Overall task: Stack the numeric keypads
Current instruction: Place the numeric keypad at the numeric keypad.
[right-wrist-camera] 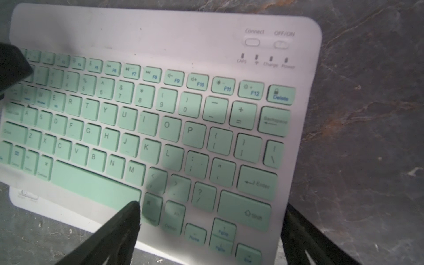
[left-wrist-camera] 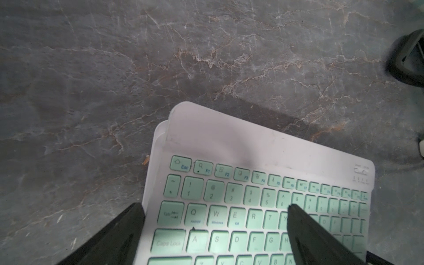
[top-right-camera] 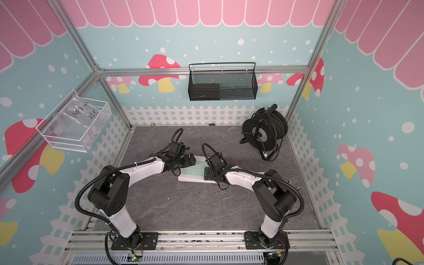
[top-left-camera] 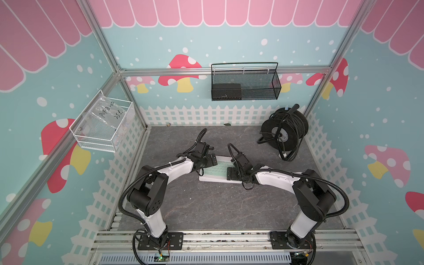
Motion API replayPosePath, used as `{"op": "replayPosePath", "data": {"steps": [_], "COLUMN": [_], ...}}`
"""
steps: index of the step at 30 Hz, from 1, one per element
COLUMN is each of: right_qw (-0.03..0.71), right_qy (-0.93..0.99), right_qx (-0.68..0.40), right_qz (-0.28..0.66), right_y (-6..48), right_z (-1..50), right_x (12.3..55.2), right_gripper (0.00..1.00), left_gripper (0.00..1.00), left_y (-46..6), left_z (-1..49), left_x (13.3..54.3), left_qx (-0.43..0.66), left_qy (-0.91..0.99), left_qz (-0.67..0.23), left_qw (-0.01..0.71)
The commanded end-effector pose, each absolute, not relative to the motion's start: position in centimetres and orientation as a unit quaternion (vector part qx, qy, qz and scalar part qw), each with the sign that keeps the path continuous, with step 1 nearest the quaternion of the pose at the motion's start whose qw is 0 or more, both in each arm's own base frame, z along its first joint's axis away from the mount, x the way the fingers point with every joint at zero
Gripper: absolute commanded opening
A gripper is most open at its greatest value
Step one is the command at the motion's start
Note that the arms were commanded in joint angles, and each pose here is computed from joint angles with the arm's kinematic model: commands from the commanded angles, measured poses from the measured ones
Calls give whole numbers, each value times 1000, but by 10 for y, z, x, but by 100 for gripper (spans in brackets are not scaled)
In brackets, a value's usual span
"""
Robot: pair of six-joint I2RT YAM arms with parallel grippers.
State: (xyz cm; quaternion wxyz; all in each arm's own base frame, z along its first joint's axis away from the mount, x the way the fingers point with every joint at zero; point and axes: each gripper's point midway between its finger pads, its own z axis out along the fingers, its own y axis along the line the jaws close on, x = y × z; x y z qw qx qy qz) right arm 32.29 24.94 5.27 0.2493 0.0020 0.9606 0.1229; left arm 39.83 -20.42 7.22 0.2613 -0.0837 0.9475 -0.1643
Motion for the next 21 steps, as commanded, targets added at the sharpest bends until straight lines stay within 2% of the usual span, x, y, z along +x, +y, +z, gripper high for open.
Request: {"op": "replayPosePath", "data": {"steps": [1,6,15,21], "right_qw": [251,250,249,247], "right_qy": [958,958,959,960], "right_qx": [0,4,7,8], "right_qz": [142,139,135,135], "right_y": [260,258,254,254], "right_z": [58,56,55,53], "right_x": [322,321,321,321], "right_gripper": [95,94,95,95], "left_gripper": [99,99,99,99], "left_y": [-218,-224,-195,-197], "left_z": [74,76,78,77], "left_x": [403,405,403,400], "left_qx": [-57,-54,-69,-63], "left_qy": [948,947,953,952], "left_qz": [-178,-186,-122,-131], "left_qw": [257,256,270,268]}}
